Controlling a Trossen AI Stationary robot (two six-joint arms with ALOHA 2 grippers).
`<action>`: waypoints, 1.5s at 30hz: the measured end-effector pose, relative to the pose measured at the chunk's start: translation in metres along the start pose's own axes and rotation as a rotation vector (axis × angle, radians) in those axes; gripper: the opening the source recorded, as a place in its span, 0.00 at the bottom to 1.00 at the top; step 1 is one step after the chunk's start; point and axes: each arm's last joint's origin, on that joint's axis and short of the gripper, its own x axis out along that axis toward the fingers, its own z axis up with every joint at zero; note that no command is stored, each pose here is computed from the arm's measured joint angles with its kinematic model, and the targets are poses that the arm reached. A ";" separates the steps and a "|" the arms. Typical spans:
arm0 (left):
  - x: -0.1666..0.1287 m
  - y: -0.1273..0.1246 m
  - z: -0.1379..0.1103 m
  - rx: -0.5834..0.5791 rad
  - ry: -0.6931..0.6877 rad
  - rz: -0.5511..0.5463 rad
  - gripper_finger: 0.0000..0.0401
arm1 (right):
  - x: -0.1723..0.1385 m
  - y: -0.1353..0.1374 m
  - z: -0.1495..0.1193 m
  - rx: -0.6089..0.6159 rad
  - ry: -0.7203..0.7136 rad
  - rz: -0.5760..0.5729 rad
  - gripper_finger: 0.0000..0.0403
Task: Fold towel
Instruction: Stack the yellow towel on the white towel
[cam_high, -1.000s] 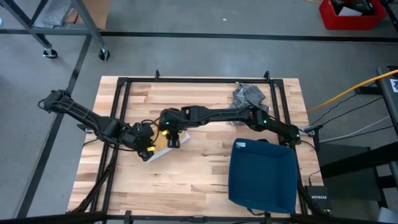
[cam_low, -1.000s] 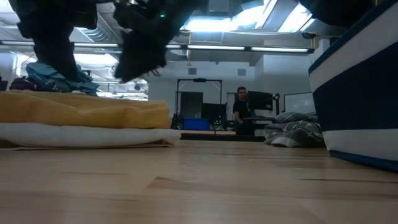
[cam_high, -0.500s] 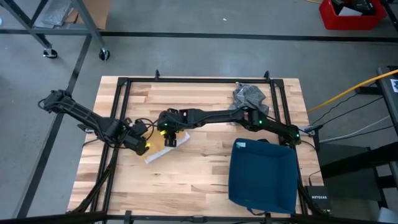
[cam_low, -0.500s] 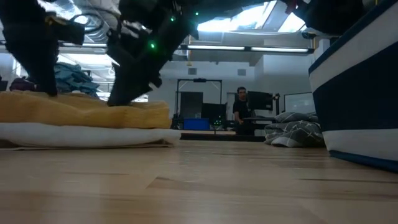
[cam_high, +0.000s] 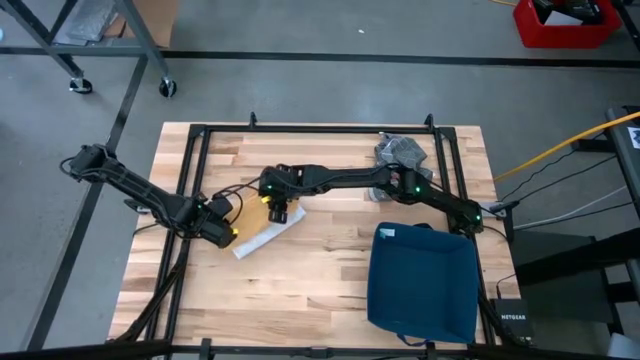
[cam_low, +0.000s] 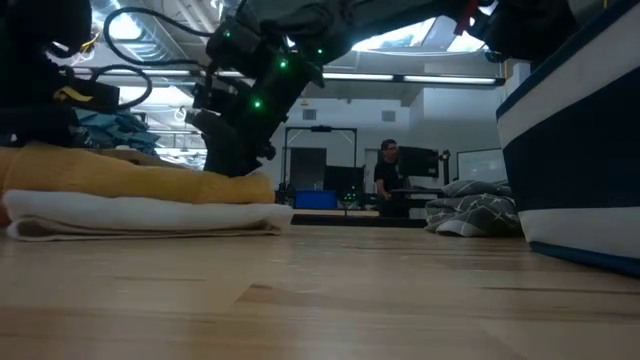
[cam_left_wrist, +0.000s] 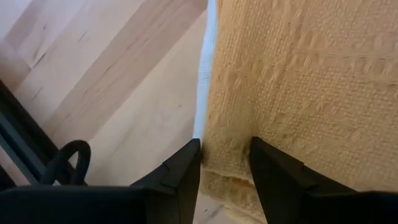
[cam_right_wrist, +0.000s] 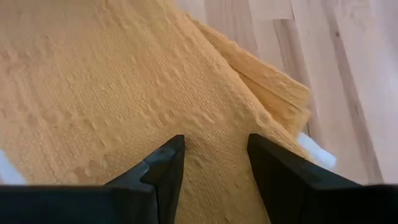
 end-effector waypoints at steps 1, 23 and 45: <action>0.000 0.000 0.000 -0.002 -0.001 -0.004 0.32 | 0.000 0.000 0.000 -0.001 -0.002 -0.001 0.46; -0.063 -0.015 0.040 0.060 -0.327 -0.369 0.32 | -0.139 0.058 0.035 -0.161 0.011 -0.045 0.46; -0.025 -0.038 0.027 0.449 -0.281 -0.426 0.32 | -0.167 0.133 -0.021 0.000 0.454 -0.096 0.46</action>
